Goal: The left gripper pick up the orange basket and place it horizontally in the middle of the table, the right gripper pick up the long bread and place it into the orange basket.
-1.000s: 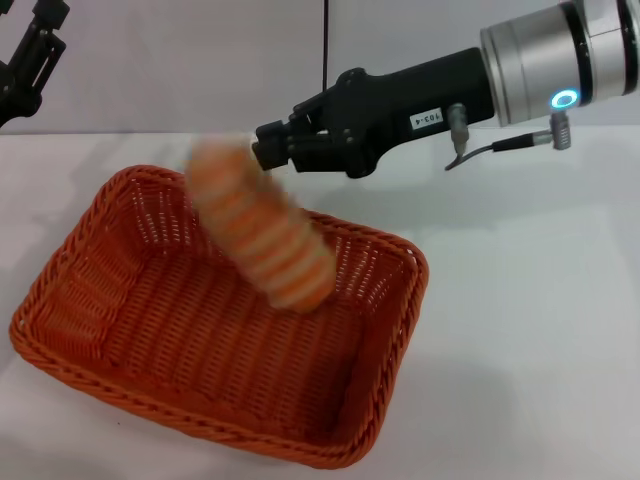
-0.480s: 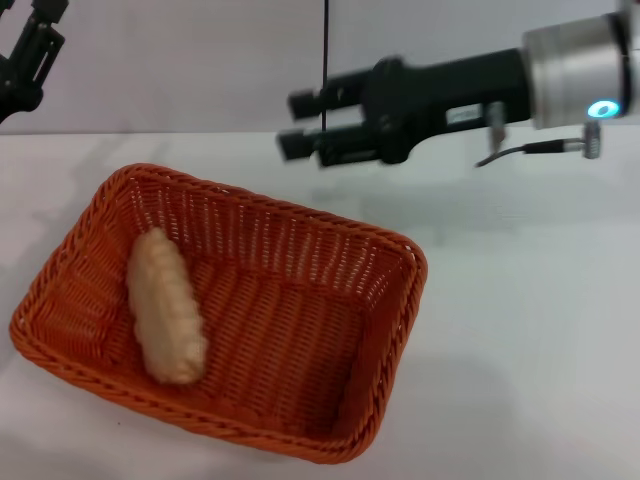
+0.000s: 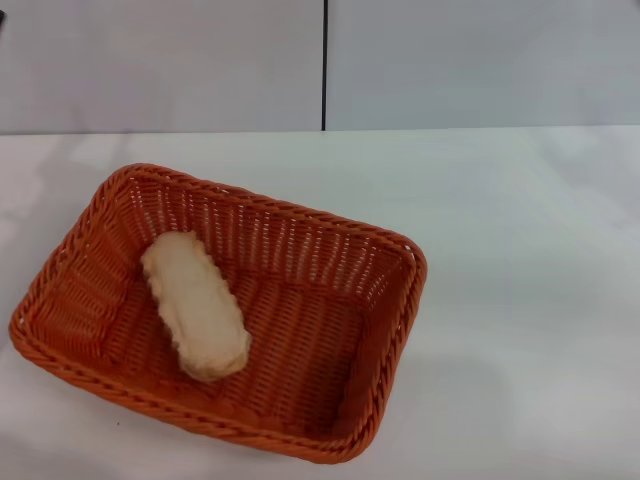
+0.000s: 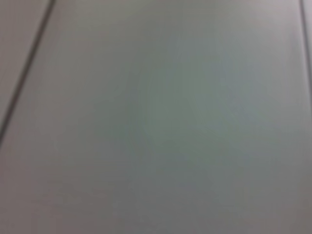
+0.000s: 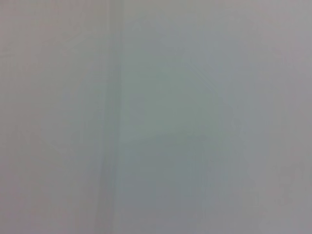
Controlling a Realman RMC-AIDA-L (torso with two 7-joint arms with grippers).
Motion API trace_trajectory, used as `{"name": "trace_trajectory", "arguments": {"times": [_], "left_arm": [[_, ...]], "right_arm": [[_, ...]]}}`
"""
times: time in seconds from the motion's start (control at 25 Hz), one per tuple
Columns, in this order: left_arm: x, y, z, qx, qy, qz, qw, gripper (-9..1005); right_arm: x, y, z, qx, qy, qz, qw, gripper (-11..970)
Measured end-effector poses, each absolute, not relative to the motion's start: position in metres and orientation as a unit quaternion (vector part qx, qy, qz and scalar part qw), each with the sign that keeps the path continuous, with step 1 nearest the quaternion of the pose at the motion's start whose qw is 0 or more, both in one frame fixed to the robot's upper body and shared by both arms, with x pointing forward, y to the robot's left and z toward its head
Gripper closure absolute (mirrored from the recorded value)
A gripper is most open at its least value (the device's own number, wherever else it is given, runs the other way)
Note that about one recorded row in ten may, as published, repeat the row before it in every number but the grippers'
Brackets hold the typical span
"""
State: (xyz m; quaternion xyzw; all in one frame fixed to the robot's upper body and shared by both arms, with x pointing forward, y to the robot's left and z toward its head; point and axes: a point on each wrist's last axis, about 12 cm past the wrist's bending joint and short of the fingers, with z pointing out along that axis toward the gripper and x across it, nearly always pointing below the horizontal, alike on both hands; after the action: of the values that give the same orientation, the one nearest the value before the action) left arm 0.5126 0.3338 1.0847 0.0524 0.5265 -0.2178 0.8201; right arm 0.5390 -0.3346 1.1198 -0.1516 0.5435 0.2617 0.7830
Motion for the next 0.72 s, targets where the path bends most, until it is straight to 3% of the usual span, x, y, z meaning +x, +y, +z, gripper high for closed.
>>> {"name": "trace_trajectory", "arguments": {"times": [0.2,0.44,0.72], "left_arm": [[0.513,0.340,1.084,0.005,0.511,-0.166,0.843,432],[0.512,0.337,1.081,-0.017,0.501,-0.109,0.858,431],[0.513,0.331,1.077,-0.016,0.502,-0.066,0.862,427]], "right_arm": [[0.516,-0.371,1.101,-0.037,0.524,0.121,0.843,382],[0.503,-0.394,1.091,0.074,0.505,0.042,0.859,382],[0.504,-0.400,1.086,0.107,0.508,0.007,0.855,382]]}}
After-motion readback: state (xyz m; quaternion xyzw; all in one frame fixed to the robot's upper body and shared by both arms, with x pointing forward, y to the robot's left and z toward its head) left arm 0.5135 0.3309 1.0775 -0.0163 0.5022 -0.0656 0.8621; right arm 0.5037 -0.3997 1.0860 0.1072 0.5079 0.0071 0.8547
